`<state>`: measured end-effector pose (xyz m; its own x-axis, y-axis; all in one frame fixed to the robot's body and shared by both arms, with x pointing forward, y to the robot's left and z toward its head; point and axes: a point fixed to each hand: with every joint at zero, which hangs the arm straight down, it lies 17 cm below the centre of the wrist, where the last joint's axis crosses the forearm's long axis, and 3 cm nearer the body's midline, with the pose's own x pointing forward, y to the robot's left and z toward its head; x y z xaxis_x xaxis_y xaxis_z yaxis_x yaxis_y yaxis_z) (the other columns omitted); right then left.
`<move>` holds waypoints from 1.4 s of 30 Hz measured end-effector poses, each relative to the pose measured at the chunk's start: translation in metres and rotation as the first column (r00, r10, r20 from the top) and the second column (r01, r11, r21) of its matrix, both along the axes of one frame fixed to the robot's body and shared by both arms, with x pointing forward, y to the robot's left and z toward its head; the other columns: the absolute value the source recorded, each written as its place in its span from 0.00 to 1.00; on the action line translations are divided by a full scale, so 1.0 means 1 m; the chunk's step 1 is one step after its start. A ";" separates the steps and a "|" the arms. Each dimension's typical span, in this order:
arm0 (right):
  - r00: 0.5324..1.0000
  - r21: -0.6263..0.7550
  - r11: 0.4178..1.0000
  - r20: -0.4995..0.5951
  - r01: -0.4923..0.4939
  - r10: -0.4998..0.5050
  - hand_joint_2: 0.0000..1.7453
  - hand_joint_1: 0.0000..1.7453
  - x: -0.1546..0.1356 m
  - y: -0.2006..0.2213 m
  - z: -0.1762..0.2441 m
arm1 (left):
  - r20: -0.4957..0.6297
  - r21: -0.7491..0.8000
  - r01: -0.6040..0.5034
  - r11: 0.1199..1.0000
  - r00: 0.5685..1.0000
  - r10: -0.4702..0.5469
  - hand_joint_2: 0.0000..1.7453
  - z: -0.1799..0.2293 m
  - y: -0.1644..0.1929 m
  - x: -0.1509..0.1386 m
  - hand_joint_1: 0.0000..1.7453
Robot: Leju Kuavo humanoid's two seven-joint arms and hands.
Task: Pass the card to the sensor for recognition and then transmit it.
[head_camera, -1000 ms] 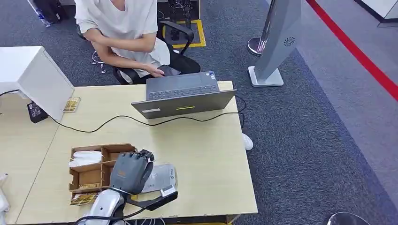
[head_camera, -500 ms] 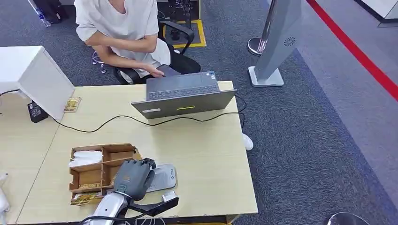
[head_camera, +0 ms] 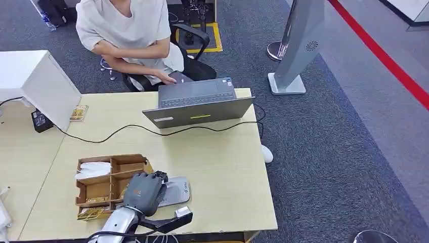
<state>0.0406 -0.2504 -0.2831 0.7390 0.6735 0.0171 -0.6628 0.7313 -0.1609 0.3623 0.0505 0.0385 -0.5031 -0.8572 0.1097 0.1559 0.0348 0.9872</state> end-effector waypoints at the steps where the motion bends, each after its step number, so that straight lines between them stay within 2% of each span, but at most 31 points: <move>1: 1.000 -0.001 1.000 0.001 0.001 -0.001 0.00 0.00 0.000 0.000 0.000 | 0.035 0.003 -0.006 1.000 0.999 0.005 1.00 0.005 0.001 0.001 1.00; 4: 1.000 -0.007 1.000 0.008 0.005 -0.005 0.00 0.00 0.001 -0.001 0.000 | 0.174 -0.012 -0.013 1.000 0.985 0.015 1.00 0.035 -0.001 0.005 1.00; 8: 1.000 -0.006 1.000 0.010 0.006 -0.006 0.00 0.00 0.001 0.000 0.000 | 0.216 -0.027 -0.011 1.000 0.976 0.016 1.00 0.049 -0.003 0.004 1.00; 11: 1.000 -0.002 1.000 0.018 0.004 -0.004 0.00 0.00 0.002 0.001 0.000 | 0.382 -0.115 0.016 0.993 0.924 0.030 1.00 0.093 -0.007 0.000 1.00; 13: 1.000 -0.002 1.000 0.019 0.001 -0.001 0.00 0.00 0.003 0.001 0.000 | 0.455 -0.179 0.030 0.983 0.889 0.055 1.00 0.122 -0.006 -0.003 1.00; 20: 1.000 -0.001 1.000 0.021 -0.002 0.002 0.00 0.00 0.003 0.001 0.000 | 0.540 -0.261 0.019 0.965 0.832 0.129 1.00 0.164 0.009 -0.005 1.00; 24: 0.999 -0.001 1.000 0.024 -0.020 0.020 0.00 0.00 0.004 0.001 0.000 | 0.578 -0.259 -0.041 0.965 0.794 0.189 1.00 0.185 0.035 0.012 1.00; 32: 0.999 0.010 0.999 0.030 -0.038 0.038 0.00 0.00 0.004 0.003 0.000 | 0.664 -0.103 -0.255 0.961 0.702 0.257 1.00 0.216 0.145 0.105 1.00; 36: 0.999 0.010 0.999 0.031 -0.039 0.038 0.00 0.00 0.004 0.003 0.000 | 0.670 -0.098 -0.313 0.945 0.681 0.295 1.00 0.220 0.172 0.118 1.00; 42: 0.999 0.011 0.999 0.029 -0.036 0.035 0.00 0.00 0.004 0.003 0.000 | 0.651 -0.073 -0.397 0.915 0.676 0.345 1.00 0.215 0.199 0.131 1.00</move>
